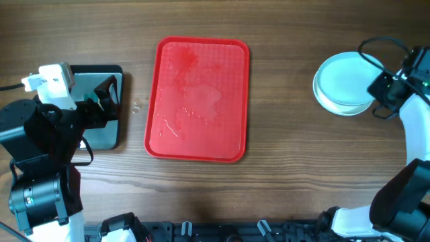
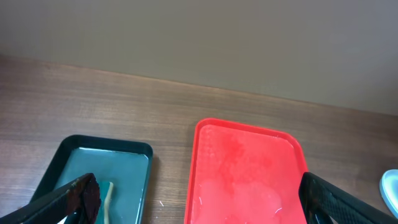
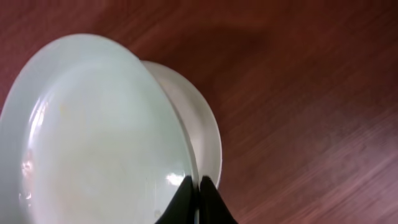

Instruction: Clean dirty plates on tray and stack at the side

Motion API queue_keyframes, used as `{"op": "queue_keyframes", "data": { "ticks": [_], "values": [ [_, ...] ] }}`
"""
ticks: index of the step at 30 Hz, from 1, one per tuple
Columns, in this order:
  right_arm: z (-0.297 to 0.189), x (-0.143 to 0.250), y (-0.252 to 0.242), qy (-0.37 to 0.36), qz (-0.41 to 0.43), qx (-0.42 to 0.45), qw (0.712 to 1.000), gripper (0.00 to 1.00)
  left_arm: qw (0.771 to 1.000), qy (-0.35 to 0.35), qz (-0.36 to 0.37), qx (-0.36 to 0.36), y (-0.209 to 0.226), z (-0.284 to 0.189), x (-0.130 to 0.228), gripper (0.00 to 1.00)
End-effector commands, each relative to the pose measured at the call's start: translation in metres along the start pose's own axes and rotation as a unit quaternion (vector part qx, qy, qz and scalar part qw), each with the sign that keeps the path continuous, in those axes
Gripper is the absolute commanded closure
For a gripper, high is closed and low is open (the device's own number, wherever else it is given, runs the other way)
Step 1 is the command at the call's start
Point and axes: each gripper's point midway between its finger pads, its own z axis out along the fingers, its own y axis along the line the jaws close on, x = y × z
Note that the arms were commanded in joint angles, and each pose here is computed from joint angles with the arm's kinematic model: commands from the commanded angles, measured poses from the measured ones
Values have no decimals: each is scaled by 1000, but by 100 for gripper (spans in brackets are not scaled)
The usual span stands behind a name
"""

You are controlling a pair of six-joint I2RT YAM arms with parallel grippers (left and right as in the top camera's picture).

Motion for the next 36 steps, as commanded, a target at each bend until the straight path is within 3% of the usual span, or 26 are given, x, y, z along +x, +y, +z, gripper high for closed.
{"op": "queue_keyframes", "data": {
  "ticks": [1, 12, 13, 14, 15, 18, 24, 28, 33, 36],
  "values": [
    [10, 3, -5, -11, 9, 7, 1000, 96, 1000, -3, -1, 5, -1, 0, -2, 0],
    [35, 5, -9, -9, 21, 18, 1000, 94, 1000, -3, -2, 5, -1, 0, -2, 0],
    [36, 7, -9, -6, 21, 18, 1000, 74, 1000, -3, -2, 5, -1, 0, -2, 0],
    [37, 8, -9, -3, 21, 18, 1000, 43, 1000, -3, -2, 5, -1, 0, -2, 0],
    [37, 10, -9, 0, 21, 19, 1000, 31, 1000, -3, -2, 5, -1, 0, -2, 0],
    [30, 9, -10, 3, 20, 20, 1000, 16, 1000, -3, -2, 5, -1, 0, -2, 0],
    [-27, -25, 0, -46, 24, 0, 999, 13, 1000, -2, -2, 5, -1, 0, -2, 0],
    [-85, -41, 22, -96, 19, -69, 993, 13, 1000, 0, -2, 5, -1, 0, -1, 0],
    [-160, -22, 55, -127, -19, -150, 980, 14, 1000, 25, -11, 3, 3, 8, 10, 0],
    [-191, -2, 63, -132, -39, -170, 976, 5, 998, 51, -20, 1, 6, 14, 21, 0]
  ]
}}
